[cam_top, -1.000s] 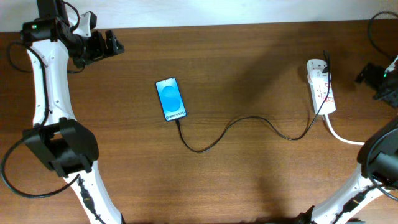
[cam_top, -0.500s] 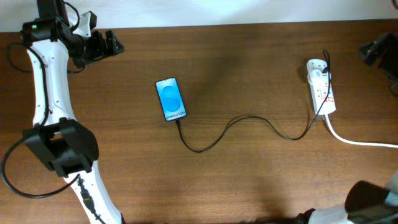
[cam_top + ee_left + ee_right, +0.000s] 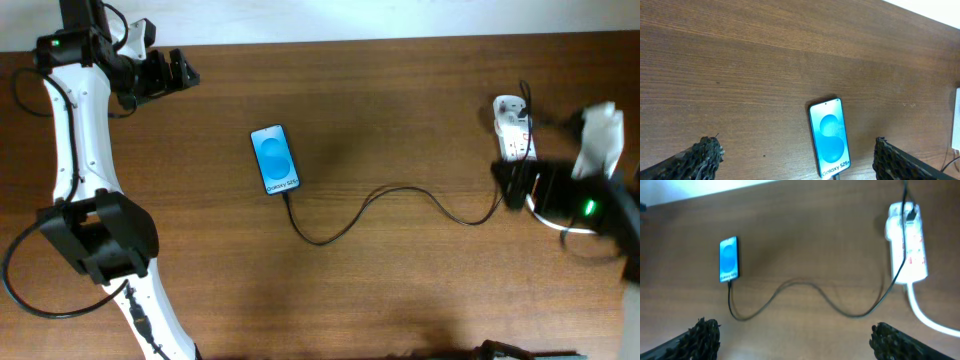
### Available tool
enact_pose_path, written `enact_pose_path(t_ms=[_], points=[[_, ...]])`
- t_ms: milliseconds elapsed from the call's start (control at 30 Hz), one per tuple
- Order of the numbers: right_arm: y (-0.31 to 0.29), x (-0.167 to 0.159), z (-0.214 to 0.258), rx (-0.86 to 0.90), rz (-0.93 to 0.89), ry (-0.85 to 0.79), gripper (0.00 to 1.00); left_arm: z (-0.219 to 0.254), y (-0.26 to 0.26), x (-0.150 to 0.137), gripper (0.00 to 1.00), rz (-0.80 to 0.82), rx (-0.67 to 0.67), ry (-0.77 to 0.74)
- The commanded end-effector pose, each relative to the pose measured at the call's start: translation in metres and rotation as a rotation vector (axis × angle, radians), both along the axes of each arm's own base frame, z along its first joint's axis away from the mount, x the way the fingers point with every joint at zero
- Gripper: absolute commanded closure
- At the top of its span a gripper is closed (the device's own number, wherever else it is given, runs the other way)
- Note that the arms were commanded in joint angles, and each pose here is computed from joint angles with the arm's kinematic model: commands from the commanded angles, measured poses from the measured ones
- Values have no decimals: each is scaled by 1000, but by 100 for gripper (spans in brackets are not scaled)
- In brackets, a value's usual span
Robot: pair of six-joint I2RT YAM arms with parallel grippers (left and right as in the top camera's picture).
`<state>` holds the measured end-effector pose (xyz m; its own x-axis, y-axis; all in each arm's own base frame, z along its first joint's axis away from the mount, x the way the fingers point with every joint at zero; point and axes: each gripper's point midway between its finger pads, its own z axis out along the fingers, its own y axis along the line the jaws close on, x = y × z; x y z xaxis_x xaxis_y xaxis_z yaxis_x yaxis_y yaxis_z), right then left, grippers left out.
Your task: Plug charger to phone and switch on socket
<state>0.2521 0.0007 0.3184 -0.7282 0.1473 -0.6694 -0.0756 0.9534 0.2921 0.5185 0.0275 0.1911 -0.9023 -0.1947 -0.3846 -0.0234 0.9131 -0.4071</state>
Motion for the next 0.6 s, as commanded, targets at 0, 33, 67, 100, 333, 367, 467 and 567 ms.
enact_pose_path(t_ms=[0,33,67,100,333,367,467,567], points=[[7,-27,-44,16,-17,79,1,3,3,3,0,-6,11,-17],[9,-33,-54,22,-17,98,1,3,3,3,0,-6,11,-17],[11,-40,-65,30,-17,129,1,3,3,3,1,-6,11,-17],[13,-48,-78,33,-12,169,2,3,3,3,1,-6,11,-17],[6,-31,-81,-114,41,93,2,3,3,3,0,-6,11,-17],[9,-28,-77,-126,57,71,1,3,3,3,1,-6,11,-17],[18,-16,-57,-186,97,-72,2,3,3,3,1,-6,11,-17],[20,-1,-50,-220,98,-251,2,3,3,3,0,-6,11,-17]])
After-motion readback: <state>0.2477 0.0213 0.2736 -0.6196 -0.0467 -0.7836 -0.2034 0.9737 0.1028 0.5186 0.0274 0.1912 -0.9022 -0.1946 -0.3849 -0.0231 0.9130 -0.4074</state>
